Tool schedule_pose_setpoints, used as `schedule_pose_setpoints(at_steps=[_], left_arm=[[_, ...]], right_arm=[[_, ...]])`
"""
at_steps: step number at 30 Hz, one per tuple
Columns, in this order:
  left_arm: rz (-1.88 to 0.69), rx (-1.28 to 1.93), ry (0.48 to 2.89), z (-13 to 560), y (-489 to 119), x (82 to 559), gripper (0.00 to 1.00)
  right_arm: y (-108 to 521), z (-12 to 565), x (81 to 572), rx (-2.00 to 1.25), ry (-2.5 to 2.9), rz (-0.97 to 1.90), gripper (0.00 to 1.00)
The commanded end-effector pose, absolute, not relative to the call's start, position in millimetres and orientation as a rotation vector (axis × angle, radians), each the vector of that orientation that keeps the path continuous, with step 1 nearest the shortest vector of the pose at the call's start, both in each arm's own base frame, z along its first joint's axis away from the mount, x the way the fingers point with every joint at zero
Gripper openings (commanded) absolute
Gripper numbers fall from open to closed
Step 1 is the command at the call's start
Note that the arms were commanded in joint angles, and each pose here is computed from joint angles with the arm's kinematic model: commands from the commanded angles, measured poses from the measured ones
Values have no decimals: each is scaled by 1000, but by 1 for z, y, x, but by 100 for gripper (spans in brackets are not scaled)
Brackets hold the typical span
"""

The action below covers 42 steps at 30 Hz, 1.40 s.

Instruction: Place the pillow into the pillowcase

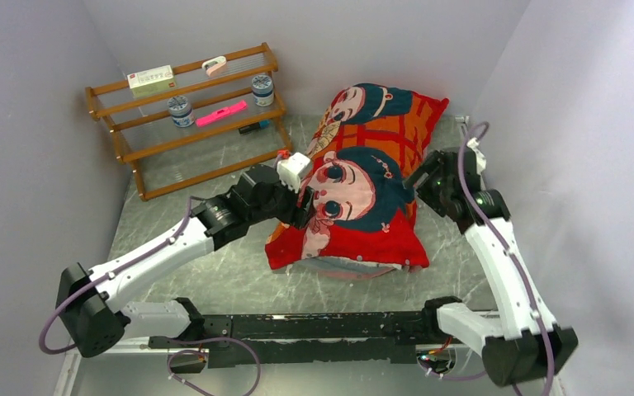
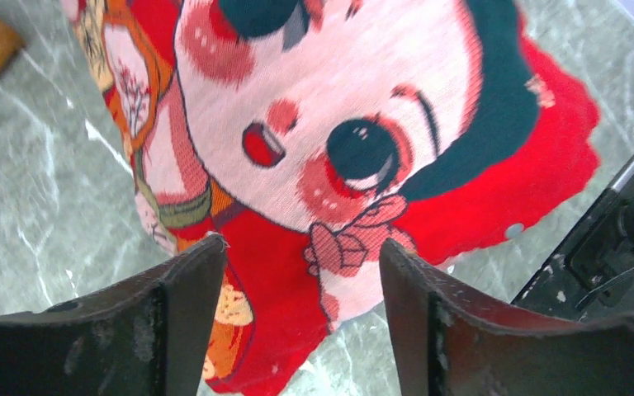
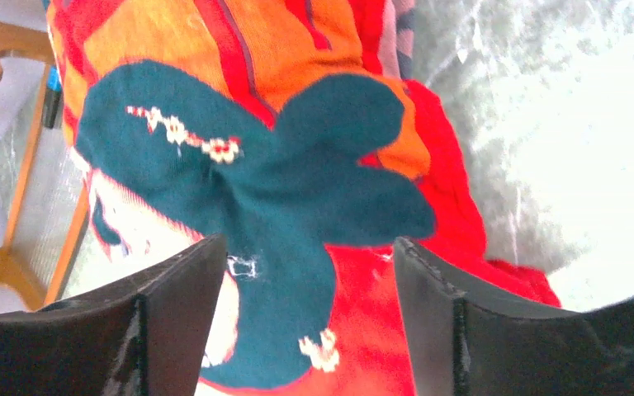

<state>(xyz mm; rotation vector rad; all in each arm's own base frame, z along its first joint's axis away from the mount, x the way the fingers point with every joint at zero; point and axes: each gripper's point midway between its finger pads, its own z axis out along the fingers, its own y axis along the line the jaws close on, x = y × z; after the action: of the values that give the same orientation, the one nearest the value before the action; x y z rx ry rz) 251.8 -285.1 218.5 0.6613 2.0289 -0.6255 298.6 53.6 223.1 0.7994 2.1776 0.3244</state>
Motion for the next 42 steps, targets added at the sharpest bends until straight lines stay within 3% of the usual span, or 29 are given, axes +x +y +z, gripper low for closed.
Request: schedule_pose_setpoints(at_steps=[1, 6, 8, 11, 22, 29, 42], left_arm=[[-627, 806, 1803, 272, -294, 246, 74], [-682, 1035, 1668, 276, -308, 222, 72], [-722, 1149, 1606, 273, -317, 206, 66], [-758, 1227, 1491, 272, -329, 182, 60], [-703, 1360, 1197, 248, -355, 133, 63], [-681, 1310, 1227, 238, -364, 137, 57], [-661, 1197, 1149, 235, -362, 143, 57]], right_arm=[[51, 222, 247, 873, 2241, 340, 72], [92, 220, 196, 682, 2350, 647, 41], [101, 211, 174, 678, 2406, 719, 37], [107, 195, 150, 705, 2447, 789, 38], [124, 142, 114, 794, 2510, 960, 36], [125, 110, 123, 866, 2506, 961, 37], [127, 78, 151, 1088, 2343, 1031, 36]])
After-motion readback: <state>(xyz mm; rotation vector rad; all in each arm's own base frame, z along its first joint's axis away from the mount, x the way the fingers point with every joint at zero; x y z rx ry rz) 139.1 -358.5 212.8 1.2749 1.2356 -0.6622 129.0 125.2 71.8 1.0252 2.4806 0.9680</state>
